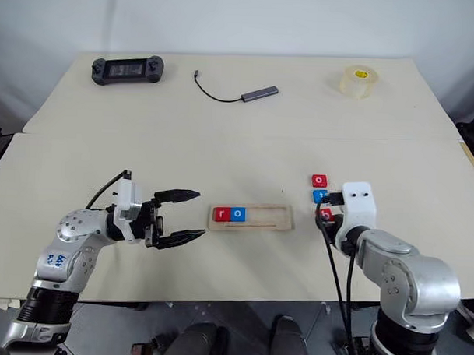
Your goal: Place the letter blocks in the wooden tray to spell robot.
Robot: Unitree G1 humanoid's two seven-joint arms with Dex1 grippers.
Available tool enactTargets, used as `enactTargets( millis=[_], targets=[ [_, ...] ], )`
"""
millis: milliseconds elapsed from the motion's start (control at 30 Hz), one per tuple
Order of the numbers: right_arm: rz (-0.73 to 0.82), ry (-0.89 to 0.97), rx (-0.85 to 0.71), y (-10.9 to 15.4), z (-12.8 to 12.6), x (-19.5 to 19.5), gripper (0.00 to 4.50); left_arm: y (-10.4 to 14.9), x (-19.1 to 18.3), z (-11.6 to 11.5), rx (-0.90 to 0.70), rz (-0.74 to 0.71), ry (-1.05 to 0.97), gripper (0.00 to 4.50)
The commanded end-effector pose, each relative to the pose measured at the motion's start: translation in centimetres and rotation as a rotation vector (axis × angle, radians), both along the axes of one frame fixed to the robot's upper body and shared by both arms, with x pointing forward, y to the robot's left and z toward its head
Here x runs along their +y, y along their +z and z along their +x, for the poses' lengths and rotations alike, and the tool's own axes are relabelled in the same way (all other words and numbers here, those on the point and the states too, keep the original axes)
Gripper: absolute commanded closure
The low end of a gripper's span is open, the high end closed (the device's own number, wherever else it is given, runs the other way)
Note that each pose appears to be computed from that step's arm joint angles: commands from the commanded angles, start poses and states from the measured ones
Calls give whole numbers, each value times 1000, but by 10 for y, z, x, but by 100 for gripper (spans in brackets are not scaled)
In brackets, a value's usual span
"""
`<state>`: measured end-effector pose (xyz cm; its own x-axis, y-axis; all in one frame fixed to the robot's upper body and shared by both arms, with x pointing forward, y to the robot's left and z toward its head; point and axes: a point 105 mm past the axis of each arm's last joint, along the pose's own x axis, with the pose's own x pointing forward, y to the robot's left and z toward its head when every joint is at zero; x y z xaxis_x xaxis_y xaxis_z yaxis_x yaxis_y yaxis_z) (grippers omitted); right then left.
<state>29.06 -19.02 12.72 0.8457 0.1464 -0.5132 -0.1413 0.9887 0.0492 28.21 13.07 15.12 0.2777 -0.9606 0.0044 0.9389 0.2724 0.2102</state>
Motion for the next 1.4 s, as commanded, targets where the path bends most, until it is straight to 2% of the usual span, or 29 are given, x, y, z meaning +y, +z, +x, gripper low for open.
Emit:
enactTargets(
  millis=[33,133,233,367,567,800,1167,1300,1400],
  targets=[
    [5,22,-17,5,1,6,203,9,3,-1,-25,0,-9,0],
    [6,57,-12,7,2,8,93,9,3,-1,-25,4,-6,0],
    [-20,146,-1,18,0,-2,5,8,5,-2,-29,6,0,0],
    [-112,435,-30,45,-7,-7,5,7,6,-2,-46,16,2,0],
    [-282,860,-120,42,-5,-12,5,7,2,-2,-63,18,-7,0],
    [-392,1097,-148,26,22,-23,5,2,-3,-12,-60,35,-38,0],
    [-424,1287,-95,8,36,-26,5,-3,0,-20,-61,45,-16,0],
    [-417,1295,-50,2,40,-30,93,-3,1,-21,-63,46,-8,0],
    [-415,1298,-39,1,42,-31,203,-3,1,-20,-65,47,-4,0]
  ],
)
